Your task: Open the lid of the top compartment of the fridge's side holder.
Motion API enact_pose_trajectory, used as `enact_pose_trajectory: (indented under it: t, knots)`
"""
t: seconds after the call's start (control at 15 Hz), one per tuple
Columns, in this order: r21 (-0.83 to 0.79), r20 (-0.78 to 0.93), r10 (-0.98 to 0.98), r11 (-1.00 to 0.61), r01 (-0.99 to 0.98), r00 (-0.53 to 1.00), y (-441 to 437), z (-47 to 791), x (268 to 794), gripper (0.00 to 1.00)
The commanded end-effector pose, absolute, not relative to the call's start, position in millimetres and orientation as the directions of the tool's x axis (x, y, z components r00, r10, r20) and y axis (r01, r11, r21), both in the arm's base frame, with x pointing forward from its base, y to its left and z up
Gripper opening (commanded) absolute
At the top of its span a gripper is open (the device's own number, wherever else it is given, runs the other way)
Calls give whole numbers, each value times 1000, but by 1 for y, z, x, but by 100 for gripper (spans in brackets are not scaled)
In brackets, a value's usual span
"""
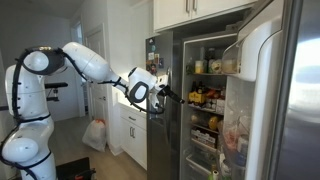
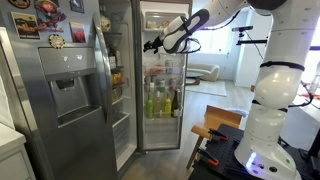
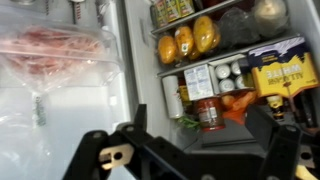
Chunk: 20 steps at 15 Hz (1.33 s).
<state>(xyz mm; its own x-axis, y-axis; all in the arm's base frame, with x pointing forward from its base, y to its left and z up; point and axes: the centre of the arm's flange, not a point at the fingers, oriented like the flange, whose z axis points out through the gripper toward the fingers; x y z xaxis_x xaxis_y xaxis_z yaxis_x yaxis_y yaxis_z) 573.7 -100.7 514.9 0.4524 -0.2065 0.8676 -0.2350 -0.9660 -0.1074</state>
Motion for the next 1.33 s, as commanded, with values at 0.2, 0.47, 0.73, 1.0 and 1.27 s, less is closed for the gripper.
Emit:
enact_pose_trajectory:
  t: [0.2,0.47,0.73,1.0,1.27]
  knots:
    - [-89,950,-199,-912,-401,241,-138,536,576,100]
    - [-87,976,-167,-885,-458,138,-159,533,573,100]
    - [-112,971,-190,-898,-425,145,-202,577,581,100]
    - [-108,967,-195,-896,-430,165,-204,567,580,100]
    - [-109,977,-178,-892,-438,119,-210,565,588,100]
